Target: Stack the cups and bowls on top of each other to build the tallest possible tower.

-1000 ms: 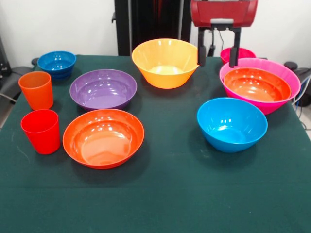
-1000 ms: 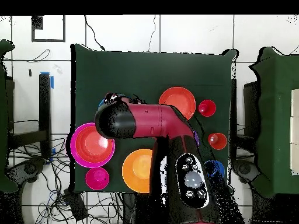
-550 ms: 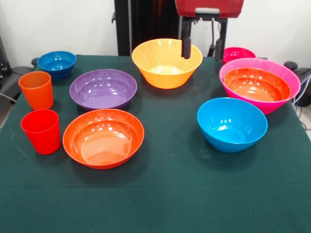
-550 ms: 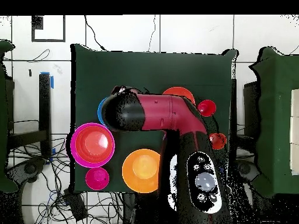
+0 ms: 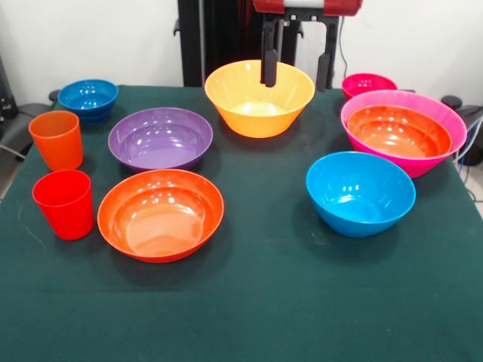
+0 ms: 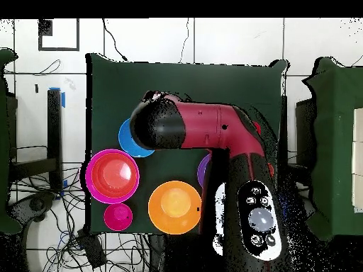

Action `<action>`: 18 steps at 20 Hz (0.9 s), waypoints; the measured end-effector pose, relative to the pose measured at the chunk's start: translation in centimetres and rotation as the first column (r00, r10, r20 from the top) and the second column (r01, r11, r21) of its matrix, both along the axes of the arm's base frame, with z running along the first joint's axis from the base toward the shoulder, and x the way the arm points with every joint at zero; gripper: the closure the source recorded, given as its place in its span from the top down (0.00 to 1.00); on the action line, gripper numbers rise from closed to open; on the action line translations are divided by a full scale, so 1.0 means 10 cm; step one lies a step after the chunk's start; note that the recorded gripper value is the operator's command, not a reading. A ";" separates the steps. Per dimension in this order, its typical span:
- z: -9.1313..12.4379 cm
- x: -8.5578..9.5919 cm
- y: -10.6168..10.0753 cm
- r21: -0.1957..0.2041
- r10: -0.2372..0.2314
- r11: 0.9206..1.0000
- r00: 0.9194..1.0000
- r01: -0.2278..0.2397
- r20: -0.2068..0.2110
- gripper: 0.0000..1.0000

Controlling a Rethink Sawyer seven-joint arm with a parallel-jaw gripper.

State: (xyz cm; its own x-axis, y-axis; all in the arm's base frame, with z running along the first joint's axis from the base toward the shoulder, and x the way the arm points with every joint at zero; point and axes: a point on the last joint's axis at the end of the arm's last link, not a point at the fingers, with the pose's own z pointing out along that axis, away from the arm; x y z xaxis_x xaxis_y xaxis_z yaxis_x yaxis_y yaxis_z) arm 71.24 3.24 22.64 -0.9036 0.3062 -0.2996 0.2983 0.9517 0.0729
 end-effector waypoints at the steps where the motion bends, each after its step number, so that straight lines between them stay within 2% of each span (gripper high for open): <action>1: 0.01 0.02 -0.01 -0.002 0.001 1.000 1.000 -0.001 0.005 1.00; 18: 0.18 0.21 -0.07 -0.017 0.000 1.000 0.998 0.001 0.056 1.00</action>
State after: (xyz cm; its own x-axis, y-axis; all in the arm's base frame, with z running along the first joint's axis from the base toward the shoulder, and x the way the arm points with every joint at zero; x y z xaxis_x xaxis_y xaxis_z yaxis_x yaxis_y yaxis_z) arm 73.38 2.57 24.47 -0.8851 0.3014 -0.3546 0.2949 0.9527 0.0737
